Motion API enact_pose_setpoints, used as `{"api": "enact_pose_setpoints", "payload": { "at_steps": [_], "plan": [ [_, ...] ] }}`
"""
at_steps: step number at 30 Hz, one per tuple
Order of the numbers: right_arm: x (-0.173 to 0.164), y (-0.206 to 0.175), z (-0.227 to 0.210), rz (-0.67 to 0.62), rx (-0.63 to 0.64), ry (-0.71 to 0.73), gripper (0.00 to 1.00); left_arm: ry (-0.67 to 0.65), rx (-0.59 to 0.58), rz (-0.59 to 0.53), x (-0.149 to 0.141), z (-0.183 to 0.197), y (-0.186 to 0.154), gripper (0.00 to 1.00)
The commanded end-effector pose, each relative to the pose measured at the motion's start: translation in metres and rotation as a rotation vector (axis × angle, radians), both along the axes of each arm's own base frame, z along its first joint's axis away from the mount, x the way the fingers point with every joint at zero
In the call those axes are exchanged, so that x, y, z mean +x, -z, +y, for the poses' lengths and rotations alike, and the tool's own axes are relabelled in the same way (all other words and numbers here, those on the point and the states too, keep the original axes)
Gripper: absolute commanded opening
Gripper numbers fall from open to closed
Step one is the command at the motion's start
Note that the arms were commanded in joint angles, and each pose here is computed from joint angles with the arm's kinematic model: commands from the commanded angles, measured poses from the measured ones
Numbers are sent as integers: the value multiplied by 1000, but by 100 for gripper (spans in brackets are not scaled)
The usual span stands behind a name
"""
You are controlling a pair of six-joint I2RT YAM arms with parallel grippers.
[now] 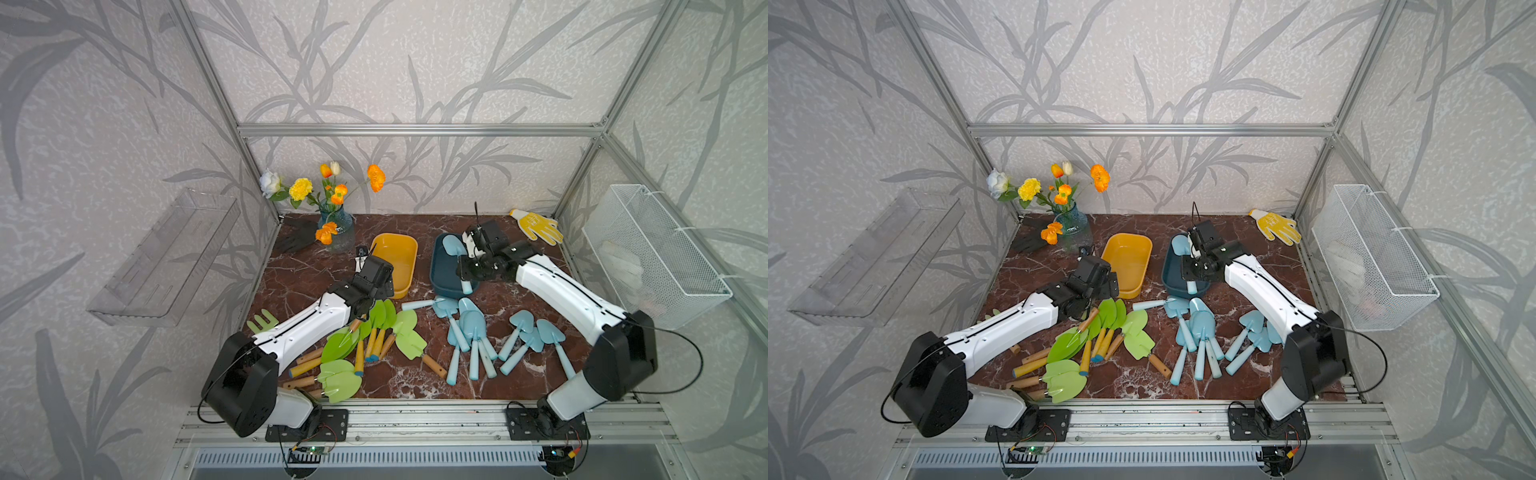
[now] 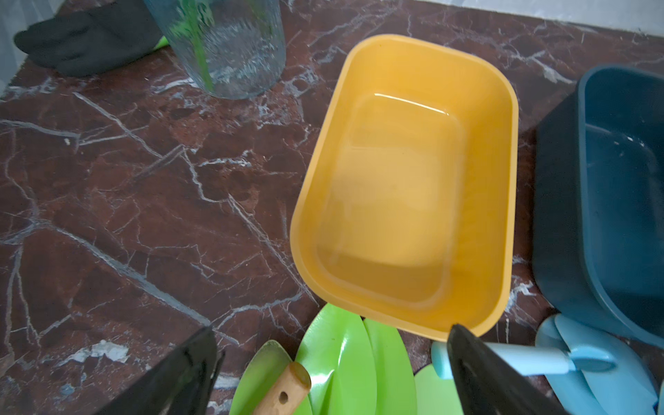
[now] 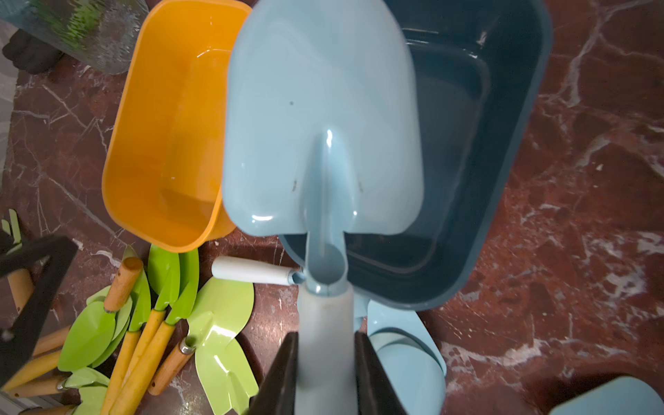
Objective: Sort the small shovels by color and place them into the storage box
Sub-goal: Place the shovel in the storage box.
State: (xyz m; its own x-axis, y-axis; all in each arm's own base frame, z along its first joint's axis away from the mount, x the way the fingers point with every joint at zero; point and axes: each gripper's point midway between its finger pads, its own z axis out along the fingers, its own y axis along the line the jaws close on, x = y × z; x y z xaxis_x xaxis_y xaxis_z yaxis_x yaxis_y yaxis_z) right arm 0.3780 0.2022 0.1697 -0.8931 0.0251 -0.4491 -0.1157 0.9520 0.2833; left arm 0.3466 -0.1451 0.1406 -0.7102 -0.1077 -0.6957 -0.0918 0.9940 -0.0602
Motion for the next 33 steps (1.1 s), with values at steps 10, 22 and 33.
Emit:
{"api": "enact_pose_setpoints", "payload": {
  "at_steps": [10, 22, 33],
  "plan": [
    [67, 49, -11, 52, 46, 184, 2, 196, -32, 107, -18, -26, 9, 100],
    [86, 91, -16, 103, 31, 228, 3, 268, -34, 125, -20, -40, 11, 100],
    [89, 113, -34, 116, -2, 307, 4, 307, -22, 137, -21, -50, 11, 100]
  ]
}}
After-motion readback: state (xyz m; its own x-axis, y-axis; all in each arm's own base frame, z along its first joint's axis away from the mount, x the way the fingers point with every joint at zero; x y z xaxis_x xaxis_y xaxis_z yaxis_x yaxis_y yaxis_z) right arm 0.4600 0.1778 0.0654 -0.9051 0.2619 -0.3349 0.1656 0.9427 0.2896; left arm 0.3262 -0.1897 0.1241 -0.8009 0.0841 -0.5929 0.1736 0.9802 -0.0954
